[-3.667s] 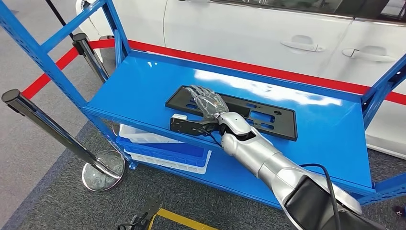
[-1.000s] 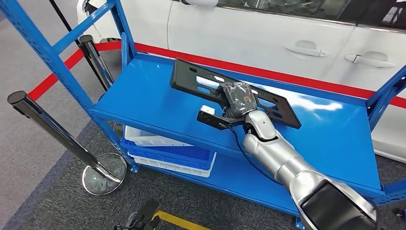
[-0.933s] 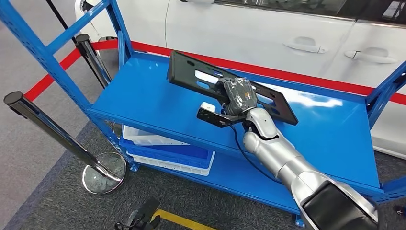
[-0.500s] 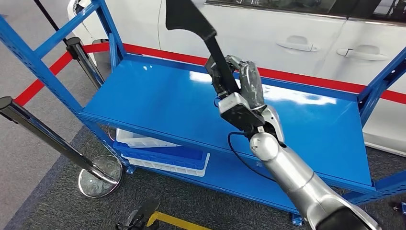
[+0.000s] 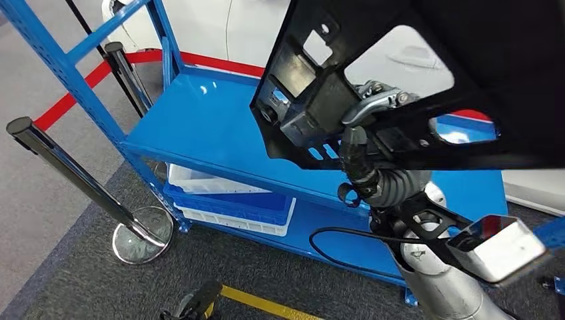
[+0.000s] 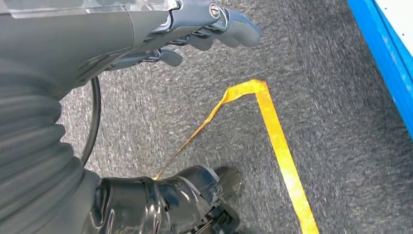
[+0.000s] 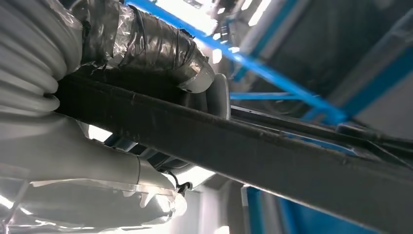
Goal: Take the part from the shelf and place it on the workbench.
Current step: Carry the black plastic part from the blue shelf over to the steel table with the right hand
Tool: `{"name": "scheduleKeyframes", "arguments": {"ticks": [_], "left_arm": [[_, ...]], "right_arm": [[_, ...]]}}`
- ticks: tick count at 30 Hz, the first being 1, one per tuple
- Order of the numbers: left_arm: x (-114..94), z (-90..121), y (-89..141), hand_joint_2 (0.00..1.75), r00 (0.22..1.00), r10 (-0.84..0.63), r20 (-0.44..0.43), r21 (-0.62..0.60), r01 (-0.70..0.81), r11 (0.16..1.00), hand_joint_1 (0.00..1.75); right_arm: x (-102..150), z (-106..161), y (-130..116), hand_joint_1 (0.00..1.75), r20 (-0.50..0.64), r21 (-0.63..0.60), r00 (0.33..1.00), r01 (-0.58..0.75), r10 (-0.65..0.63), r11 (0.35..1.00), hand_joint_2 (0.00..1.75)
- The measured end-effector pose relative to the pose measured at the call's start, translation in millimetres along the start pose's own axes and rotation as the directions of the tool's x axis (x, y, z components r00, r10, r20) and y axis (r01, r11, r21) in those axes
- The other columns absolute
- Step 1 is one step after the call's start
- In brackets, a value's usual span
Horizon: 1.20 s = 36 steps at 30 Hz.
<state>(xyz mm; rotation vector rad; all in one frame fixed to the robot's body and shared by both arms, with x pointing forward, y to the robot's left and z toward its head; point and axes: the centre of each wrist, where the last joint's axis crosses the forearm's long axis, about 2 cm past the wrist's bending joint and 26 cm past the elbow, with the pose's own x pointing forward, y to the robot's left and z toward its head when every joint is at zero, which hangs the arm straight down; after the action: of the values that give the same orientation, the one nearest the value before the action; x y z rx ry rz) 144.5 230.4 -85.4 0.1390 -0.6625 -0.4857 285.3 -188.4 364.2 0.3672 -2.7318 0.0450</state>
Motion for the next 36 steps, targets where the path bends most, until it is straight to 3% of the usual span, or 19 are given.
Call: {"name": "scheduleKeyframes", "arguments": {"ticks": [9,18,36], "left_arm": [[-7.1,2.3,-0.8,1.75,1.0,-0.002,-0.015,-0.002,0.002,1.0,0.0],[1.2,-2.2,7.4,1.75,1.0,-0.001,0.02,0.019,0.001,1.0,0.0],[-7.7,1.8,2.2,1.75,1.0,0.01,-0.005,0.016,-0.01,1.0,0.0]], "right_arm": [[13.4,3.8,2.5,1.75,0.041,0.019,0.999,0.03,-0.031,0.999,1.75],[17.1,9.0,3.2,1.75,0.038,0.012,0.999,0.032,-0.032,0.999,1.75],[16.7,14.7,3.7,1.75,0.014,0.007,0.999,0.036,-0.036,0.999,1.75]]}}
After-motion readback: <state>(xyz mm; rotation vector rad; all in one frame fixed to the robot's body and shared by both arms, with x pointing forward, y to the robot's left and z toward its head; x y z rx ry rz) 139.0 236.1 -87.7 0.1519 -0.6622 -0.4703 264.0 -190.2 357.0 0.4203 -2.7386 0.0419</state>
